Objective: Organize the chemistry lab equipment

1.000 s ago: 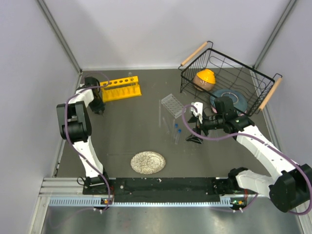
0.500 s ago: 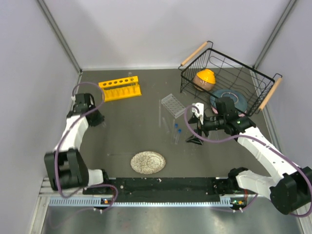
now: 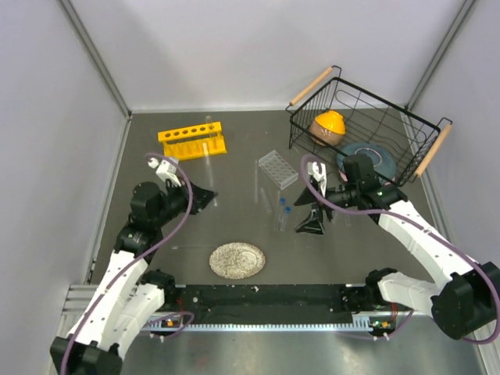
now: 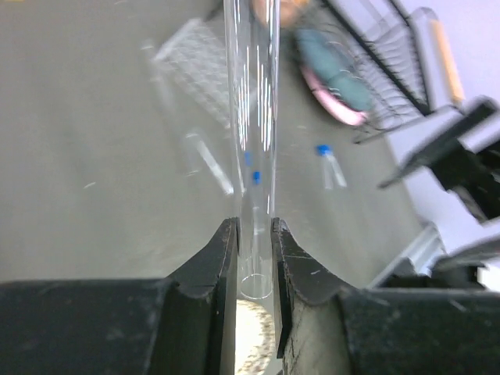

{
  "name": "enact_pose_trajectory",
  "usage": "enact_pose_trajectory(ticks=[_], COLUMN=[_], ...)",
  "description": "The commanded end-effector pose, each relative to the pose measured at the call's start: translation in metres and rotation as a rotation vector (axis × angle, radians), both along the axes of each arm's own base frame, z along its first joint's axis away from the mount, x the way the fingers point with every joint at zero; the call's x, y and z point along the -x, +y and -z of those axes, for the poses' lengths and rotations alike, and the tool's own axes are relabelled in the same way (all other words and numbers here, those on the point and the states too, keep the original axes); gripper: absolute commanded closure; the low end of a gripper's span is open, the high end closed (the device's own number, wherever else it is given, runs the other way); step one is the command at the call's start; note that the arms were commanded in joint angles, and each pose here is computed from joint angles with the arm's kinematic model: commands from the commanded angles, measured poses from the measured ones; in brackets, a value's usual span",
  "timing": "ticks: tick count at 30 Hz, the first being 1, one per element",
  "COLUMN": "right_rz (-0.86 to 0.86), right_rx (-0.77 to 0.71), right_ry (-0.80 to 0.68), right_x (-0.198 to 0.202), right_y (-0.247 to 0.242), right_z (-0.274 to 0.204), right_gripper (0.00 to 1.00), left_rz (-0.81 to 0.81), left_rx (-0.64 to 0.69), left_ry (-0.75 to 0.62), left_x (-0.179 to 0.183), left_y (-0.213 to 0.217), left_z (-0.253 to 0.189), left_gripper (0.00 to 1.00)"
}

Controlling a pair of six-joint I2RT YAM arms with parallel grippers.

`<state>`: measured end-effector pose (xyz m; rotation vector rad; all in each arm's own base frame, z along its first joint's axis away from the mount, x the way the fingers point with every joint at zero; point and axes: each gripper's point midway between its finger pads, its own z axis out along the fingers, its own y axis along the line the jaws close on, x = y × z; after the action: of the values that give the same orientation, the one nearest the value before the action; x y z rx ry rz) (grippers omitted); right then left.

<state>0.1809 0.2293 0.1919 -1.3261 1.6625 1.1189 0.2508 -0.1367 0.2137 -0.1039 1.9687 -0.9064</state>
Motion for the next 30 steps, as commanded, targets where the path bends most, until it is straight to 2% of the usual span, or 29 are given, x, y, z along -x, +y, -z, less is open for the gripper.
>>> enact_pose_trajectory(ticks=[1,6,8,9,10,12,14,20,26,30], right_rz=[-0.079,-0.132,-0.094,-0.102,-0.058,-0.013,0.047,0.12,0.161,0.168], right_rx=[-0.122,-0.166,-0.179,-0.232,-0.24,-0.28,-0.295,-0.303,-0.31,-0.316], right_ry=[0.073,0.176,0.274,0.219,0.321,0.357,0.419,0.475,0.514,0.539], right_x=[0.01,0.016,0.016,0.012,0.012,0.005,-0.004,-0.01,-0.014,-0.015], right_y=[0.019,0.041,0.049,0.058,0.06,0.066,0.07,0.076,0.077,0.079], right_z=[-0.053,-0.081,-0.087,-0.1,-0.099,-0.108,-0.111,-0.108,-0.104,-0.104], right_gripper=[0.01,0.01,0.02,0.02,0.02,0.02,0.02,0.03,0.13,0.26], left_rz=[0.184,0.23,0.24,0.267,0.244,0.257,0.223,0.162,0.138,0.134], left_rx=[0.17,0.246,0.262,0.273,0.284,0.29,0.31,0.383,0.399,0.404], left_ry=[-0.231,-0.301,-0.31,-0.314,-0.334,-0.334,-0.348,-0.351,-0.341,-0.336], left_x=[0.02,0.033,0.034,0.042,0.039,0.042,0.038,0.035,0.036,0.037], left_y=[-0.057,-0.099,-0.111,-0.122,-0.125,-0.138,-0.141,-0.149,-0.156,-0.159], left_z=[-0.066,-0.096,-0.104,-0.108,-0.118,-0.122,-0.131,-0.142,-0.142,-0.142], left_gripper=[0.96,0.96,0.96,0.96,0.96,0.96,0.96,0.96,0.96,0.96])
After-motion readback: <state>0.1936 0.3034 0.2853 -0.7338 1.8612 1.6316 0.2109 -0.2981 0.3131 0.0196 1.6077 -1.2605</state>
